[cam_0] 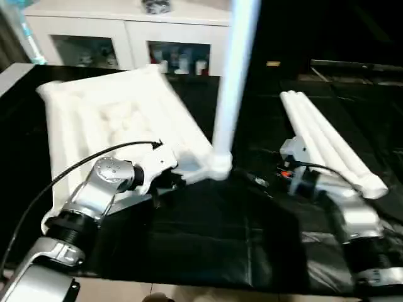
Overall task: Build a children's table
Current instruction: Rotate leg to tighten
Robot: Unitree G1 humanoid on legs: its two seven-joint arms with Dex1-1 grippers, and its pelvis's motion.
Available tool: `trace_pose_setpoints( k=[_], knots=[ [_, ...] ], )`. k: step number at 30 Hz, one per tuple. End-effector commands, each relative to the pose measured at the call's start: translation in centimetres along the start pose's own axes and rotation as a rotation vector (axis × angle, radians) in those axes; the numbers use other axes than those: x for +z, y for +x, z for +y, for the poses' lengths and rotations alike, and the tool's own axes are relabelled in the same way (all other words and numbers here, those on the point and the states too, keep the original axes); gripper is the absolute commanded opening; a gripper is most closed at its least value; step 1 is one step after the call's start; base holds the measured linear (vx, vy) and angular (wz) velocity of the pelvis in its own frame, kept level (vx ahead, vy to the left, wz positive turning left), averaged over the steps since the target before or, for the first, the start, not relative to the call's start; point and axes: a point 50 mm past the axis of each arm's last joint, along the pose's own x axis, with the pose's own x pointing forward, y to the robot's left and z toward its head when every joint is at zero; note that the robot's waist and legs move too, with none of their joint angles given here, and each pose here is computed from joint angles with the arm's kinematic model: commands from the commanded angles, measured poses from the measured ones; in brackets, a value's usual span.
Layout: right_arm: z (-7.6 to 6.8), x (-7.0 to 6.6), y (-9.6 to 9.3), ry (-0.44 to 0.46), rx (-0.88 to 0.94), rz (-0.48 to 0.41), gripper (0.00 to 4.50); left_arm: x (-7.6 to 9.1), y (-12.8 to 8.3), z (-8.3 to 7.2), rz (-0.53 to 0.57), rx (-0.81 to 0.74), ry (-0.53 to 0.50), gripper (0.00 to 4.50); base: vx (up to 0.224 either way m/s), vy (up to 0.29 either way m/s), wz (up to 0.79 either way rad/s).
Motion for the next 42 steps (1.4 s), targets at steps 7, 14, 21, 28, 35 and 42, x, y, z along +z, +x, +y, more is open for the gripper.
trace_pose_setpoints(
  k=[7,14,21,28,35,42],
  knots=[
    [0.1,0.6,1.1,-0.069,0.127,0.084,4.47,0.2,0.8,-1.3,0.04,-0.187,0.119,0.0,0.0,0.0,0.0],
    [0.1,0.0,1.9,-0.054,0.172,0.122,4.47,0.1,0.7,-1.6,0.049,-0.231,0.149,0.0,0.0,0.0,0.0],
    [0.3,-0.4,2.5,-0.019,0.214,0.128,4.19,0.2,0.7,-1.5,0.046,-0.25,0.161,0.0,0.0,0.0,0.0],
    [0.2,-0.6,2.7,0.006,0.225,0.125,3.62,0.2,0.7,-1.6,0.05,-0.263,0.166,0.0,0.0,0.0,0.0],
    [0.3,-0.9,2.6,0.03,0.24,0.126,3.11,0.2,0.7,-1.5,0.052,-0.265,0.166,0.0,0.0,0.0,0.0],
    [0.7,-1.5,2.6,0.057,0.253,0.132,2.7,0.1,0.6,-1.4,0.057,-0.267,0.157,0.0,0.0,0.0,0.0]
  ],
)
